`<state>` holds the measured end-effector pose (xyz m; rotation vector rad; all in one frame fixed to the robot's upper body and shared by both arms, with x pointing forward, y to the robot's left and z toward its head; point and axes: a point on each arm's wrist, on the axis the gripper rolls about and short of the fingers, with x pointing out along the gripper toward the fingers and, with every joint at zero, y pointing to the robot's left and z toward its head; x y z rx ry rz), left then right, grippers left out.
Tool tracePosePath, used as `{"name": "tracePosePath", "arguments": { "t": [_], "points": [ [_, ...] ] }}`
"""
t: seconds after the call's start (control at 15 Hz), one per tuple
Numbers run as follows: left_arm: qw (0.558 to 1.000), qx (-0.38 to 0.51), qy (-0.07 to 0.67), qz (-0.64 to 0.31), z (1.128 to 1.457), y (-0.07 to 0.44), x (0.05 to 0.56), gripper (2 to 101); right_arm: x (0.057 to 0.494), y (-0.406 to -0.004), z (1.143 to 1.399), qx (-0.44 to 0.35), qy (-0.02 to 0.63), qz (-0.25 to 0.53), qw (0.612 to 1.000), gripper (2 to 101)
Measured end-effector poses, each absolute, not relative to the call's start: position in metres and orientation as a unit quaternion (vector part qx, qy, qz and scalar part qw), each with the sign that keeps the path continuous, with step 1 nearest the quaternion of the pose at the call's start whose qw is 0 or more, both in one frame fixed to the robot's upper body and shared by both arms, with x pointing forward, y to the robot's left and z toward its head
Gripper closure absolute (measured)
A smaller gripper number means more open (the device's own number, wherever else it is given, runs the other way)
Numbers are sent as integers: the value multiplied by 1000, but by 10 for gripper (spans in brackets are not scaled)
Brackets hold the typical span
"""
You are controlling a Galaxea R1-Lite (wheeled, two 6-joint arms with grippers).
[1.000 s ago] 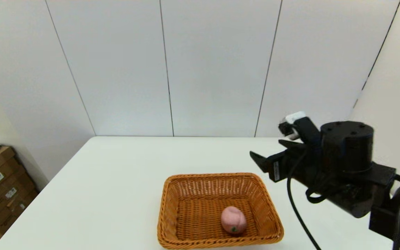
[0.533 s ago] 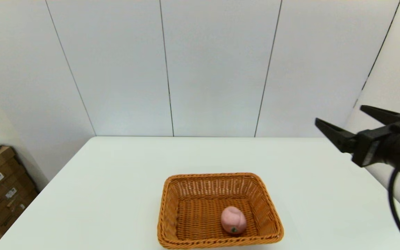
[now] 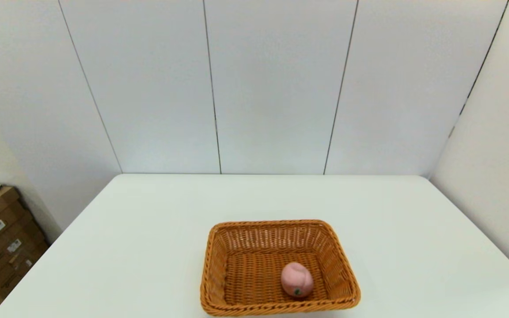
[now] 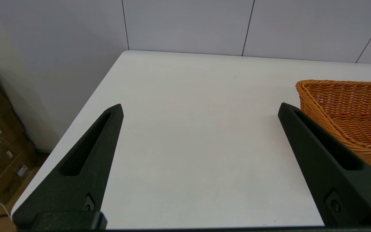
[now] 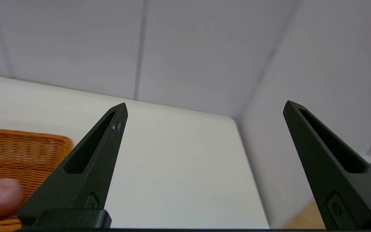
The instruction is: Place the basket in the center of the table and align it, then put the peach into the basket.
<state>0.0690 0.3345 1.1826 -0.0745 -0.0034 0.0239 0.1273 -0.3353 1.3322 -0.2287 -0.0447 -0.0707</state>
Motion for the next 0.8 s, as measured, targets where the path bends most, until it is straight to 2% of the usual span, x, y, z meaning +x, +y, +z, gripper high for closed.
{"name": "tracePosePath", "arguments": {
  "t": [0.4,0.8],
  "points": [
    [999,-37,-2,12,1183,334,69,54,92,-342,1294,-110,-47,-96,988,53],
    [999,-37,-2,12,1183,334,69,54,69,-343,1253,-112,-42,-128,985,52]
  ]
}}
